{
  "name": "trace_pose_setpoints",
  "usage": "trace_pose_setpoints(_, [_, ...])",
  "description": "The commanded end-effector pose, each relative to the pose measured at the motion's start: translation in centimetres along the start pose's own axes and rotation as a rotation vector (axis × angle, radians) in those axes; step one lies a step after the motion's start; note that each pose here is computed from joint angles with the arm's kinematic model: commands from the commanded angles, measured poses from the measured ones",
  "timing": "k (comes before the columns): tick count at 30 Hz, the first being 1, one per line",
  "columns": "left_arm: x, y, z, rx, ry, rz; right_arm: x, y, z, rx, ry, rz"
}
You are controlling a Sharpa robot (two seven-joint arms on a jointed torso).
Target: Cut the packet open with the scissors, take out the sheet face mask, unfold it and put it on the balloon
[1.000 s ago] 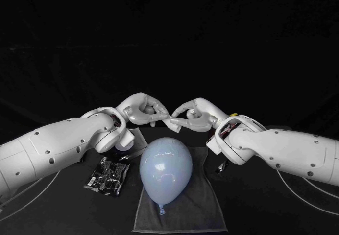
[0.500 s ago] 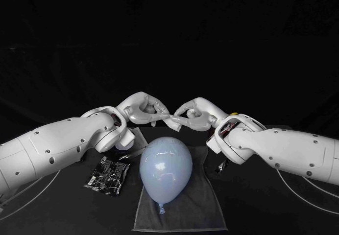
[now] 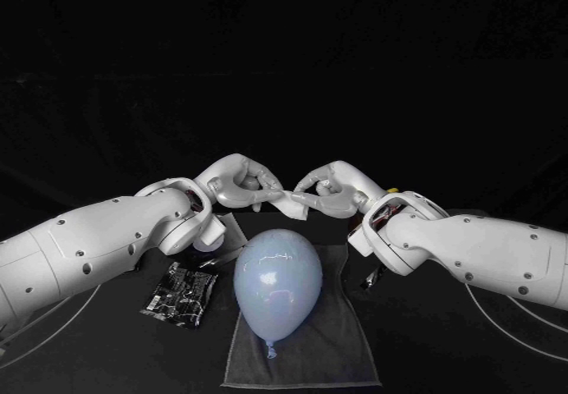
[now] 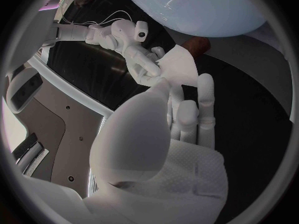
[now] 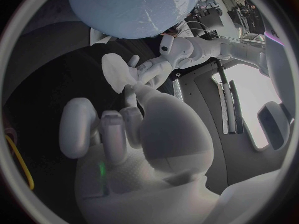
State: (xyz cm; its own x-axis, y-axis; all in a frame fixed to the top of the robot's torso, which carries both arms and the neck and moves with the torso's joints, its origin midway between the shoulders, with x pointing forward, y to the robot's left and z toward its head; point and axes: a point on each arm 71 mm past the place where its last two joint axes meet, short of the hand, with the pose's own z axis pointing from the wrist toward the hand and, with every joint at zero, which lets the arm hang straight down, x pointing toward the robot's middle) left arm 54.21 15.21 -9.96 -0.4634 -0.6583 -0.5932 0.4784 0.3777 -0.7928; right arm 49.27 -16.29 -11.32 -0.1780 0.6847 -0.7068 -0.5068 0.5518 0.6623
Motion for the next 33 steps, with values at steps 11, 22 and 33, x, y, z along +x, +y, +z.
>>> trace_pose_setpoints(11, [0.06, -0.32, 0.1, 0.014, 0.007, 0.002, 0.15, 0.14, 0.02, 0.005, 0.01, 0.04])
trace_pose_setpoints(22, [-0.26, -0.23, 0.04, 0.01, -0.023, 0.002, -0.01, -0.2, -0.14, 0.042, 0.006, 0.072])
trace_pose_setpoints(33, [-0.45, -0.05, -0.06, -0.003, -0.03, 0.014, -0.32, -0.52, -0.37, 0.061, -0.003, 0.088])
